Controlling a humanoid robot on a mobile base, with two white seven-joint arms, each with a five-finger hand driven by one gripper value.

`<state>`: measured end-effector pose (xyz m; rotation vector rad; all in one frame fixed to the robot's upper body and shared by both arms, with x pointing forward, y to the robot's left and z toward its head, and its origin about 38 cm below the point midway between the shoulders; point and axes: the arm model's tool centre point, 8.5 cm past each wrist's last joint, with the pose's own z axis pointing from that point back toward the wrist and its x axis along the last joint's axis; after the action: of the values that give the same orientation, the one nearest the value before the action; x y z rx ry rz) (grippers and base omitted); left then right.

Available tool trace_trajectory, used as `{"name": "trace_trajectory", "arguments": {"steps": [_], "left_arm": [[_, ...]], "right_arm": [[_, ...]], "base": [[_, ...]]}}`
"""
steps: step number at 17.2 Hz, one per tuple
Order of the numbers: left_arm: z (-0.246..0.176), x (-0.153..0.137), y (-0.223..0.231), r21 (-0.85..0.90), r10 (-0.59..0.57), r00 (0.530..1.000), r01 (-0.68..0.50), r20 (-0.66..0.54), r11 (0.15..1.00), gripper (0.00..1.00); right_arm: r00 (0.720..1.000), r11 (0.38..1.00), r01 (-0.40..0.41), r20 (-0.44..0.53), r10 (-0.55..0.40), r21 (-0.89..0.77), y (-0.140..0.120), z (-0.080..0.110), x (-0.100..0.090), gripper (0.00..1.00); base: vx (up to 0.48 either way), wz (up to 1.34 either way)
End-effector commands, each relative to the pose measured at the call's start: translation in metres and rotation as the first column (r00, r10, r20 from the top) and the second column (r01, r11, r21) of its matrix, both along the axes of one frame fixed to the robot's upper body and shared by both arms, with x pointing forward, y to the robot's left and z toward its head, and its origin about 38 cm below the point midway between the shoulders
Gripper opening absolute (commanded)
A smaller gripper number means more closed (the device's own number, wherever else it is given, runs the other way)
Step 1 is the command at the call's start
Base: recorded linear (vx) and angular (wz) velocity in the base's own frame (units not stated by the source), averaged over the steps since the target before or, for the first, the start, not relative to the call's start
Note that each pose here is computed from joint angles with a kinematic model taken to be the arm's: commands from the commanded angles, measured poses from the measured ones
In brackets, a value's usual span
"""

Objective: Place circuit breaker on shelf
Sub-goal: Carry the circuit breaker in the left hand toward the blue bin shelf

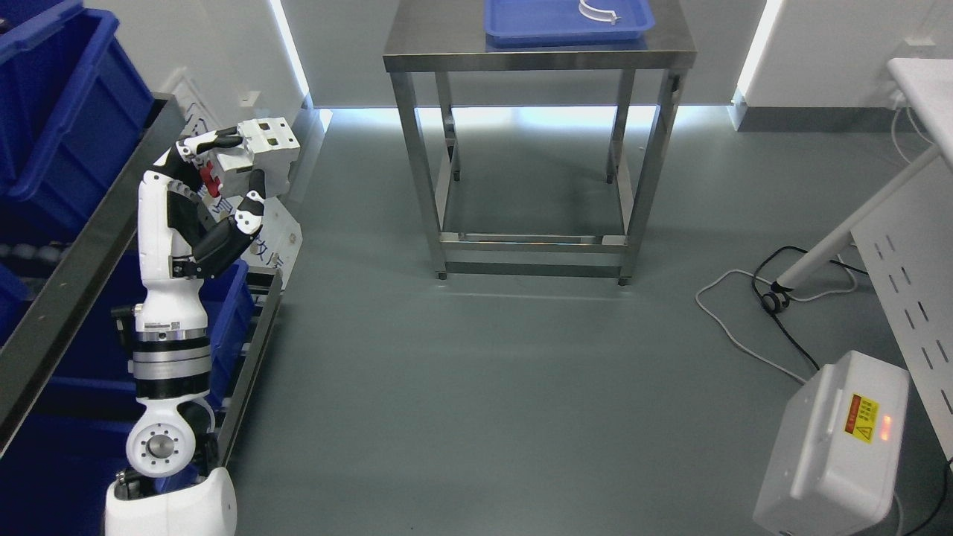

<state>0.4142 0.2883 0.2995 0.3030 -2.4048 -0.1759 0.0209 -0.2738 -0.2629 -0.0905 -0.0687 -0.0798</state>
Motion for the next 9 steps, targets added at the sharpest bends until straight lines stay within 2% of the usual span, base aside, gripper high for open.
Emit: {"name": "trace_trajectory", "arguments": {"steps": [1,5,9], "left_arm": [[0.034,0.005,0.017,0.012,0.028,0.998,-0.029,0.053,1.0,0.2],[0.064,0.008,0.037,0.004,0.056,0.996,-0.056,0.074,0.998,0.21],[0.076,0.002,0.062,0.093,0.097,0.993,-0.104,0.074,0.99,0.21]], "right_arm": [[1.0,1.0,-0.001,0.001,0.001,-0.017,-0.011,0.001,0.0,1.0],[1.0,1.0,-0.001,0.001,0.001,-0.017,-0.011,0.001,0.0,1.0],[1.0,1.0,-0.001,0.001,0.001,-0.017,-0.011,0.001,0.0,1.0]], "base": [[-0.123,0.27],[-0.143,0.52],[-0.104,0.83]]}}
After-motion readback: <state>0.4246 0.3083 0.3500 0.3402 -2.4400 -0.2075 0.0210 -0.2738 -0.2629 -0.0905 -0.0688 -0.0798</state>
